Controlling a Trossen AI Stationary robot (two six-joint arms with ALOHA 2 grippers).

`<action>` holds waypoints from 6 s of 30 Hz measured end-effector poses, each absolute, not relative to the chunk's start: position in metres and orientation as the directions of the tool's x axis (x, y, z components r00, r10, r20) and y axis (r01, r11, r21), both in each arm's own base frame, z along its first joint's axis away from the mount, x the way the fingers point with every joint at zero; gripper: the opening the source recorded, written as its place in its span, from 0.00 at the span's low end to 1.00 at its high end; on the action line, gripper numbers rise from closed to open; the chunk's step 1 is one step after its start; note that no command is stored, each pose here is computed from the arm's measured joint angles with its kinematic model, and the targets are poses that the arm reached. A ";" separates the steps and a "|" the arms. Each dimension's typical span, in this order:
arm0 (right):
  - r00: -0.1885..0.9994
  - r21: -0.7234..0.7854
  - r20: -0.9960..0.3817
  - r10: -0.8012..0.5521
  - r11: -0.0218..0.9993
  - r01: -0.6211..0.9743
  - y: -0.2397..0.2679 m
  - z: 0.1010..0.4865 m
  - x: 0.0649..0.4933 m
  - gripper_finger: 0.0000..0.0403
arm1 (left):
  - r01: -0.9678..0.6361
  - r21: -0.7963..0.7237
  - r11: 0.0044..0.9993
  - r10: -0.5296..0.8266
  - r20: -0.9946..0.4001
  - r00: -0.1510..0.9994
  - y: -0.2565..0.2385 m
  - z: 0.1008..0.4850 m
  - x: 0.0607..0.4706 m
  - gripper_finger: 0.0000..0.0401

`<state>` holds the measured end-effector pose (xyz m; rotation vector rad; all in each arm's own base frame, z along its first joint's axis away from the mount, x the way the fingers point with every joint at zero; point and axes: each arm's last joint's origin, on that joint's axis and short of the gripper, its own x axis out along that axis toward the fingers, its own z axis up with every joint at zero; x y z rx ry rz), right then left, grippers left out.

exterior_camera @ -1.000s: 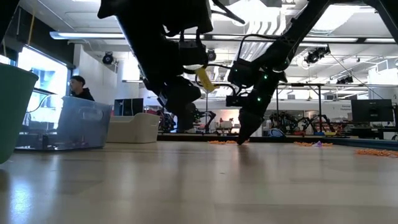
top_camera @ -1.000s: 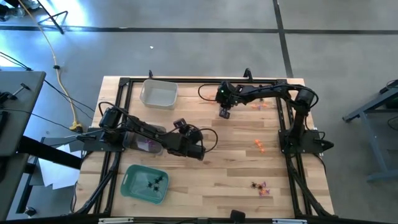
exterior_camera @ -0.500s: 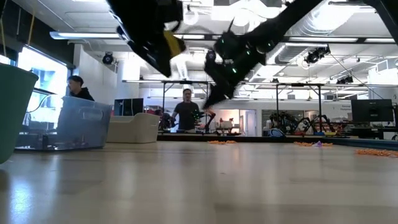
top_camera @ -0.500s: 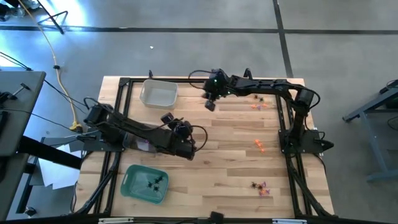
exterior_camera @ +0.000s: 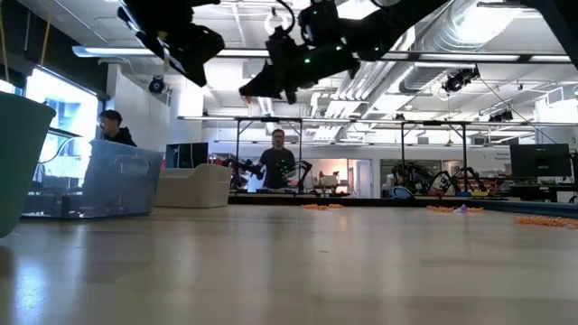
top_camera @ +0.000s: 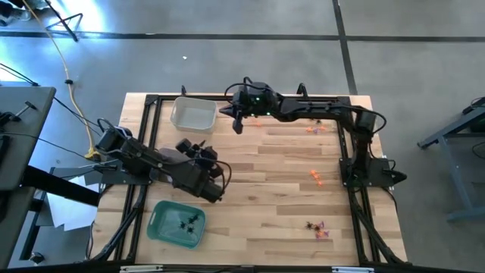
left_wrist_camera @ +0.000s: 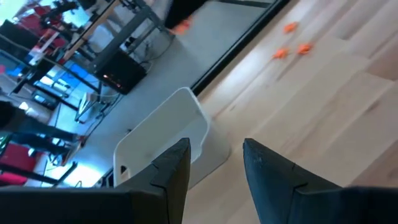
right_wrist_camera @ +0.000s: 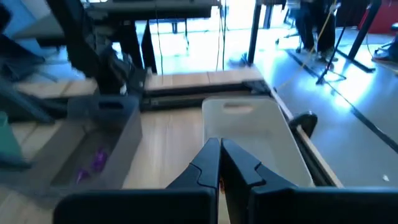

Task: Sort Halloween decoration
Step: Put the top center orange spider into the gray bin

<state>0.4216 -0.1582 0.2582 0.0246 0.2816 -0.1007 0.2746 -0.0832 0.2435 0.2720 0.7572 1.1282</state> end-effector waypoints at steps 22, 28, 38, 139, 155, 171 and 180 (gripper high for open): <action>0.907 0.045 -0.404 -0.119 0.988 0.150 -0.200 0.203 0.519 0.03 | -0.735 0.445 0.512 0.844 -0.423 0.331 -0.111 0.270 0.240 0.34; 0.907 0.041 -0.402 -0.125 0.987 0.154 -0.203 0.203 0.518 0.17 | -0.735 0.426 0.528 0.836 -0.414 0.361 -0.116 0.272 0.237 0.34; 0.856 0.071 -0.506 -0.109 0.983 0.167 -0.204 0.203 0.508 0.33 | -0.726 0.412 0.551 0.823 -0.414 0.389 -0.124 0.272 0.233 0.34; 0.242 0.019 -0.969 -0.040 0.971 0.236 -0.222 0.138 0.391 0.29 | -0.808 0.338 0.482 0.845 -0.423 0.327 -0.114 0.213 0.211 0.34; 0.236 0.024 -0.971 -0.040 0.965 0.262 -0.221 0.131 0.390 0.03 | -0.810 0.336 0.481 0.840 -0.442 0.315 -0.114 0.212 0.211 0.34; 0.229 0.036 -0.973 -0.041 0.946 0.321 -0.215 0.161 0.379 0.00 | -0.811 0.333 0.480 0.837 -0.450 0.311 -0.115 0.212 0.211 0.34; 0.381 0.020 -0.918 -0.110 0.946 0.322 -0.205 0.215 0.378 0.00 | -0.812 0.334 0.478 0.833 -0.467 0.298 -0.115 0.212 0.211 0.34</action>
